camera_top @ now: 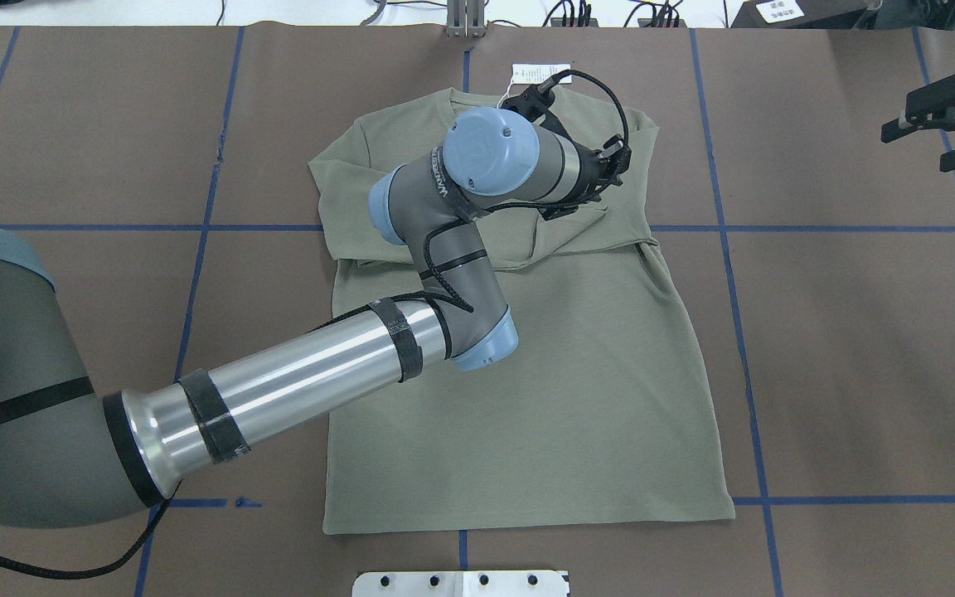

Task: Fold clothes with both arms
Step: 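Release the sleeve with the left gripper while the right gripper moves toward the hem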

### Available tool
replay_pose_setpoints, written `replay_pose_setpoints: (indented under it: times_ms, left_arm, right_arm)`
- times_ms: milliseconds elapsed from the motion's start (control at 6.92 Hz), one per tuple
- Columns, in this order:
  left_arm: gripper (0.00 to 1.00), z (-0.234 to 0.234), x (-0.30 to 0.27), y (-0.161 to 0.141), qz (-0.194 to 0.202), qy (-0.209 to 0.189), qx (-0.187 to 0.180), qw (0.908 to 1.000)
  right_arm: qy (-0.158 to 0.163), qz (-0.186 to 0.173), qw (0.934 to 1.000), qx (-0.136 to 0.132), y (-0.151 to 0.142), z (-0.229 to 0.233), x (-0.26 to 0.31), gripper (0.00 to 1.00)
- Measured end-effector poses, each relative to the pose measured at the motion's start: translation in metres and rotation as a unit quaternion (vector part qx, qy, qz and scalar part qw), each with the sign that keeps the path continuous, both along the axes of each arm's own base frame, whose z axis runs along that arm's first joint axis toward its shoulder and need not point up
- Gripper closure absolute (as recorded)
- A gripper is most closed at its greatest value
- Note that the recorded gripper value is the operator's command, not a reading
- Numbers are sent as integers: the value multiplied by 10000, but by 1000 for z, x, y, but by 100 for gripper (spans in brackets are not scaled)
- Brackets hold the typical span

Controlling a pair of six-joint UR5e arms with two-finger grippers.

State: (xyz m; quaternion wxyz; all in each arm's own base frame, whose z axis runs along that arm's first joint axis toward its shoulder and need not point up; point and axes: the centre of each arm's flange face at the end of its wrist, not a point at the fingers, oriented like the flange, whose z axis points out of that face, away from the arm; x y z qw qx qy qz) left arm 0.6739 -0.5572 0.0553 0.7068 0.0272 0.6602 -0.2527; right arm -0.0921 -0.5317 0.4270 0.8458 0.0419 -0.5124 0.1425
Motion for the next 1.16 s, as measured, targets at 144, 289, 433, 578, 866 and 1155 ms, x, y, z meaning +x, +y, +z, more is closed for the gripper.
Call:
replay_pose_setpoints:
  times_ms: [144, 289, 433, 578, 866, 1155]
  left_arm:
    - [12, -6, -13, -4, 79, 55, -8, 10000]
    - [13, -1, -36, -10, 313, 19, -50, 9995]
    - [14, 17, -69, -13, 554, -89, -37, 9984]
    - [14, 43, -104, -10, 698, -266, 126, 9971]
    - [15, 97, -179, 5, 886, -714, 627, 9915]
    - [15, 152, -239, 30, 969, -1057, 1149, 9830]
  right_arm:
    - [13, -1, 10000, -8, 2, 0, -3, 0]
    - [41, -68, 10000, -26, 10, 0, -14, 0]
    - [113, -100, 9998, -108, 25, -4, -39, 0]
    - [229, 16, 9994, -268, 43, -16, -78, 0]
    - [337, 392, 9971, -561, 92, -49, -167, 0]
    - [357, 754, 9934, -782, 160, -78, -238, 1]
